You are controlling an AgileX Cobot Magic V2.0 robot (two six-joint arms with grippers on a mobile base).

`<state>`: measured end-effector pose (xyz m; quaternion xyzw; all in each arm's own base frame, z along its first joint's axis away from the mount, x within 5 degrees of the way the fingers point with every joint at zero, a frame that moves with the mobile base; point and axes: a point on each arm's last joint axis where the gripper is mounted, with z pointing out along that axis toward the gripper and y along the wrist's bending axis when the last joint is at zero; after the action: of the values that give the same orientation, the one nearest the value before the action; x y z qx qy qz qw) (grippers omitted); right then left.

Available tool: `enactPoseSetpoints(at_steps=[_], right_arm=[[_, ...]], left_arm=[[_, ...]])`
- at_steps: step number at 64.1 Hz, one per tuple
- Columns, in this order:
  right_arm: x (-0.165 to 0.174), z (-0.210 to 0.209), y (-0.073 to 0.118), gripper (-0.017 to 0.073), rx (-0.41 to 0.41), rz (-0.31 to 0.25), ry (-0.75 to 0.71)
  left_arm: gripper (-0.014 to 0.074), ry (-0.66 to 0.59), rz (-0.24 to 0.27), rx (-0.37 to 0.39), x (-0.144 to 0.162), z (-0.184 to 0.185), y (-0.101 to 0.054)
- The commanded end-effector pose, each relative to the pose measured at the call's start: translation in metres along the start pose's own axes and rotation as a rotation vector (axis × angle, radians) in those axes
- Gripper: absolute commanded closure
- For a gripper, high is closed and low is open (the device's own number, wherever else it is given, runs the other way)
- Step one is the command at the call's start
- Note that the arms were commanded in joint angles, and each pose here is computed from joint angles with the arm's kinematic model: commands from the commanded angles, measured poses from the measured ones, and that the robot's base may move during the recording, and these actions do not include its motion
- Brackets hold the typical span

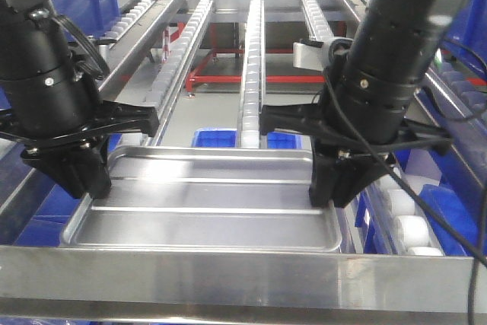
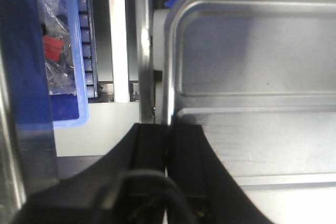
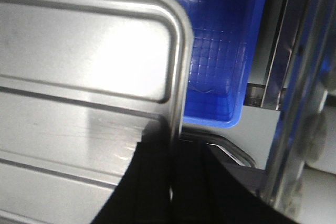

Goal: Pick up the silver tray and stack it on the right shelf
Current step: 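Lift the silver tray off the rollers with both grippers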

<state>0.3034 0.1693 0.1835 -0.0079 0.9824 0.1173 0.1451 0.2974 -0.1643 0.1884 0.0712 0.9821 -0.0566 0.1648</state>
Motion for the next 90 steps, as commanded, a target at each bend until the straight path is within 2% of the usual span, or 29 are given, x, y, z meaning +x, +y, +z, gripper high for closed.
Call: enactPoseSetpoints(at_steps=[1,11,23,28,35,43,49,62,90], right_arm=[[-0.015,-0.03,0.009,0.0503,-0.018,-0.052,-0.076],[-0.028,-0.061,0.018,0.0503,-0.038,-0.068,-0.122],[-0.024,-0.104,0.019,0.0503,-0.062,-0.083,-0.189],[-0.019,-0.117,0.016,0.0503,-0.047,-0.099,-0.19],[-0.009,-0.134,0.015,0.0503,-0.011,-0.138,-0.179],[0.004,-0.147,0.019,0.0503,0.045,-0.179,-0.163],[0.012,-0.153,0.024,0.0503,0.077,-0.183,-0.173],[0.022,-0.155,0.039,0.0503,0.05,-0.212,-0.184],[0.021,-0.155,0.04,0.0503,0.049,-0.215,-0.19]], left_arm=[[0.0687,-0.083,0.008,0.014,-0.016,-0.025,-0.004],[0.0687,-0.106,0.024,-0.008,-0.028,-0.053,-0.006],[0.0687,-0.177,0.011,0.016,-0.031,-0.097,-0.005],[0.0687,-0.187,-0.001,0.029,-0.027,-0.113,-0.003],[0.0687,-0.191,0.01,0.03,-0.018,-0.131,-0.003],[0.0687,-0.208,0.042,0.054,-0.007,-0.151,-0.011],[0.0687,-0.218,0.045,0.077,0.002,-0.164,-0.017],[0.0687,-0.191,0.108,0.079,0.015,-0.171,-0.029],[0.0687,-0.178,0.116,0.064,0.016,-0.17,-0.028]])
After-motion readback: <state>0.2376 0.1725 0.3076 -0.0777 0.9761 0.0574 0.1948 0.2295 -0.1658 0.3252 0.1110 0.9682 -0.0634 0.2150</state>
